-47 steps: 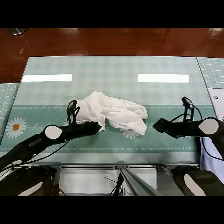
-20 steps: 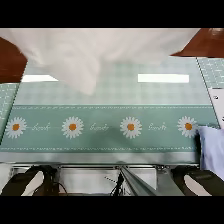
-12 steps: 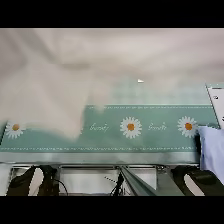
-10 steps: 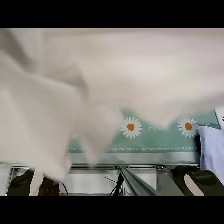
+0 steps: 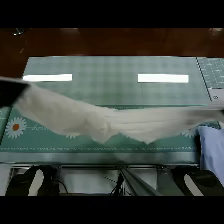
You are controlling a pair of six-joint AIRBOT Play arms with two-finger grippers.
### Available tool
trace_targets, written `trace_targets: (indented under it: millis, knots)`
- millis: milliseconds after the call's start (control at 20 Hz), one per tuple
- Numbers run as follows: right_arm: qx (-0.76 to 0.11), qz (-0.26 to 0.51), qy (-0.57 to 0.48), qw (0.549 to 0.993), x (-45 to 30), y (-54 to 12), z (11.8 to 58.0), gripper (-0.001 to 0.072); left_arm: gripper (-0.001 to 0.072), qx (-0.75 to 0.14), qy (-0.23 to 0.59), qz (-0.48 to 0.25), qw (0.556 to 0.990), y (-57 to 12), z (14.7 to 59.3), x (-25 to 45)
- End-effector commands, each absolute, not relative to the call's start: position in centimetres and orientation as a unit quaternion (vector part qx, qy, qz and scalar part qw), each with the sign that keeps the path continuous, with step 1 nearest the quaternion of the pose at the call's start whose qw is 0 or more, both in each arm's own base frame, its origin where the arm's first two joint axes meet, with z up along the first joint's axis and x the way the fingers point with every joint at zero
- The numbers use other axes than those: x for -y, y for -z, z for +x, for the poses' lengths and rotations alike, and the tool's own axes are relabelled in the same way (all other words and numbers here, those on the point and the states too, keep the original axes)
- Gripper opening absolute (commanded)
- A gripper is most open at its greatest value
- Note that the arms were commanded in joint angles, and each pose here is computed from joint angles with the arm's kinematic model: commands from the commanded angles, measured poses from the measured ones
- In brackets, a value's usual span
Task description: Fold the shirts.
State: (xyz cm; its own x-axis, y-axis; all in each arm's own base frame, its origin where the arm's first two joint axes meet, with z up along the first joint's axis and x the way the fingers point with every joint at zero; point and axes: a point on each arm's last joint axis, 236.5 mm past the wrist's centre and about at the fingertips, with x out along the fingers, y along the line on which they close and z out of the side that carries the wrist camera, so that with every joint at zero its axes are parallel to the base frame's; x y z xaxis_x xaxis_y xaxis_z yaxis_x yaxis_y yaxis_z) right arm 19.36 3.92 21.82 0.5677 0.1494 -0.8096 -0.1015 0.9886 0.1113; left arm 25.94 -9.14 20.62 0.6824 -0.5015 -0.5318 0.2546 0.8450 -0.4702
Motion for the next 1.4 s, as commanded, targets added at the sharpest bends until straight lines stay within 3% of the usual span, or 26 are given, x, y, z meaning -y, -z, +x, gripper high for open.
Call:
trace_targets:
  millis: [0,300,600,700,750,800,850,900,1000,1150,1250,1350]
  knots:
    - [-0.512,0.053,-0.053,0.856,-4.2,-11.4,23.0,0.002,0.0026,-0.45,0.213,-0.248,0.831,-8.5,25.5,11.4]
    - [-0.567,0.028,0.039,0.822,0.3,-2.7,30.6,0.002,0.0027,-0.435,0.124,-0.324,0.831,-3.2,34.7,9.1]
    - [-0.571,0.197,0.036,0.796,0.7,-0.5,37.4,0.002,0.0027,-0.428,0.128,-0.378,0.811,-4.2,43.5,9.1]
    - [-0.552,0.239,0.005,0.799,-0.6,-1.0,39.4,0.0021,0.0029,-0.431,0.149,-0.358,0.815,-4.0,44.7,10.0]
    - [-0.544,0.25,-0.008,0.801,-1.2,-1.0,40.0,0.0033,0.0128,-0.437,0.16,-0.348,0.814,-3.6,44.6,10.7]
    - [-0.541,0.257,-0.014,0.801,-1.5,-1.0,40.3,0.0224,0.0518,-0.446,0.168,-0.342,0.81,-3.1,44.4,11.5]
    - [-0.541,0.252,-0.02,0.802,-1.6,-1.0,40.4,0.0512,0.0703,-0.457,0.177,-0.334,0.805,-2.8,43.9,12.0]
    - [-0.544,0.24,-0.021,0.804,-1.2,-1.1,40.2,0.0567,0.0702,-0.475,0.185,-0.313,0.802,-2.6,43.1,11.7]
    - [-0.571,0.219,-0.012,0.791,1.0,-1.4,38.6,0.0567,0.0701,-0.526,0.185,-0.271,0.785,-2.3,40.9,9.0]
    - [-0.613,0.204,0.04,0.763,6.6,-1.2,34.3,0.0567,0.07,-0.624,0.11,-0.239,0.736,0.1,35.3,1.7]
    - [-0.612,0.234,0.072,0.752,8.6,-0.3,31.9,0.0567,0.07,-0.64,0.075,-0.271,0.715,1.4,32.5,-0.7]
    - [-0.609,0.271,0.085,0.741,8.2,2.1,29.7,0.0567,0.07,-0.633,0.092,-0.338,0.691,2.9,30.5,1.3]
